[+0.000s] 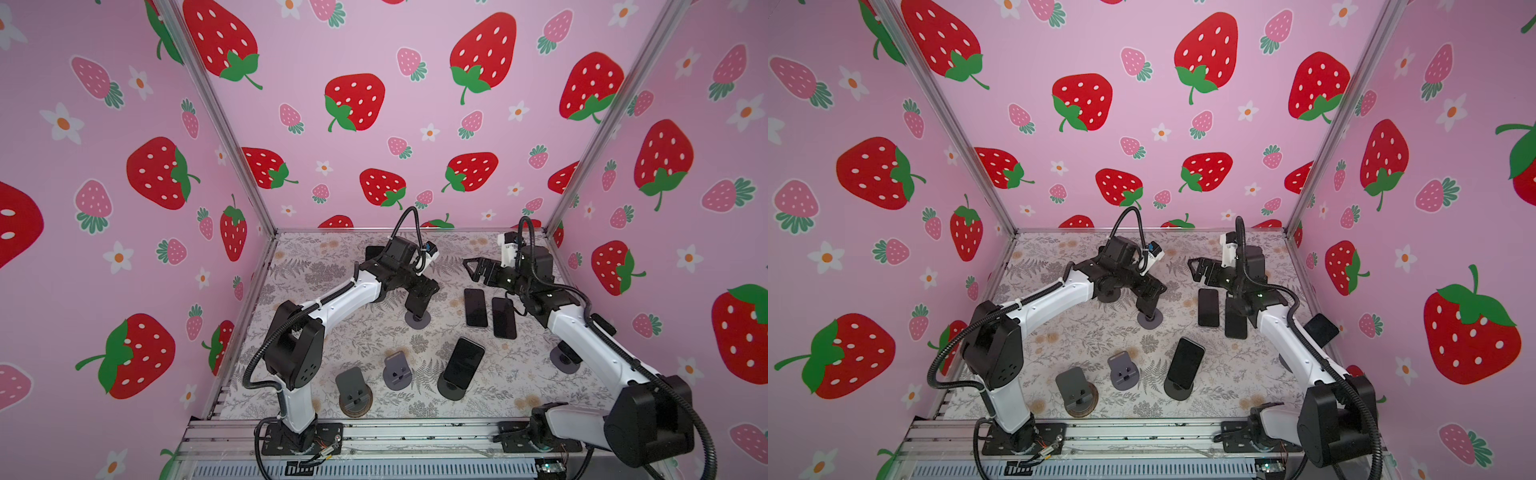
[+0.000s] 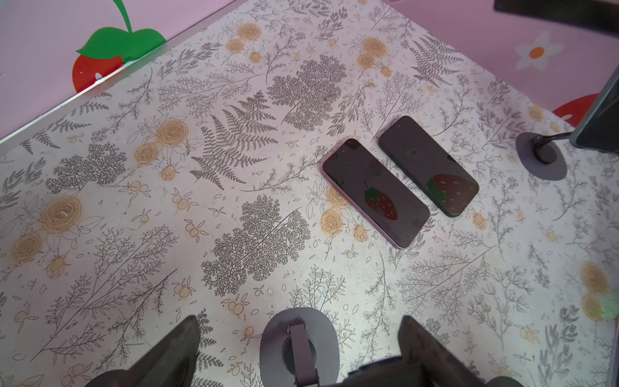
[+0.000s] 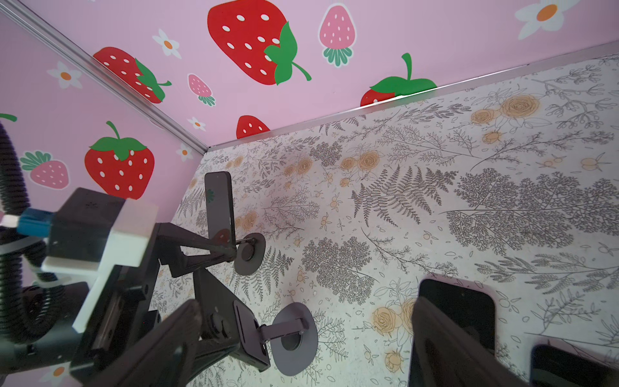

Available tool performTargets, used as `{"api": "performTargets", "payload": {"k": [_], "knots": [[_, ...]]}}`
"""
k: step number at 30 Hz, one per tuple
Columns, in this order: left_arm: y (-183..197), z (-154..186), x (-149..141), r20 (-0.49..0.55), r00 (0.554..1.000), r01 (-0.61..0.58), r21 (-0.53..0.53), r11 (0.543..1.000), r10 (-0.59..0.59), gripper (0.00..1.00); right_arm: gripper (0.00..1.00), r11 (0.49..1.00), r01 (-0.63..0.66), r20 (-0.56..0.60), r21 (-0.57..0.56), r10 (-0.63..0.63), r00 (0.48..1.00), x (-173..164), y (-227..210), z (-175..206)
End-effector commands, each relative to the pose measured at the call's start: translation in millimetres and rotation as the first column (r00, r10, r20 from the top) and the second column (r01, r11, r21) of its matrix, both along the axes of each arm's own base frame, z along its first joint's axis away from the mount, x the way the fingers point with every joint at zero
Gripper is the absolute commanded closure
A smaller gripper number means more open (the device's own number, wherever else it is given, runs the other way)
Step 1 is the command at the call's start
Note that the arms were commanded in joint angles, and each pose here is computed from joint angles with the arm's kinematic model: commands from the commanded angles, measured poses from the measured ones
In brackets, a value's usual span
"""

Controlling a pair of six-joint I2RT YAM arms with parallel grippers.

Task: Remove the phone from the phone stand

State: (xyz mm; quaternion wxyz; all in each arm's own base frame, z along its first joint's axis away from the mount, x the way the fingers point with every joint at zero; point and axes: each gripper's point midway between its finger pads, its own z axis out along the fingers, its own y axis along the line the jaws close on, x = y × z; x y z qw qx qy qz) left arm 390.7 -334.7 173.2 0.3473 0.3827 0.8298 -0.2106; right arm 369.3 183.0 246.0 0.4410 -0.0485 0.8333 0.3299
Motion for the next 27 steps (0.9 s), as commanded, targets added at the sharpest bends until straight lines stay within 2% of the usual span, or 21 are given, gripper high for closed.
{"api": "performTargets", "payload": {"k": [1, 27], "knots": [[-0.4, -2.0, -0.2, 0.011, 1.0, 0.014, 0.014, 1.0, -0.014, 0.07, 0.0, 1.0, -0.01, 0.02, 0.015, 0.01, 1.0, 4.3, 2.2, 10.4], [2.4, -37.2, -11.3, -0.06, 0.998, 0.005, 0.053, 0.999, -0.002, 0.11, 0.0, 0.999, -0.031, -0.02, 0.01, 0.031, 0.999, 9.5, 7.7, -2.5]]}}
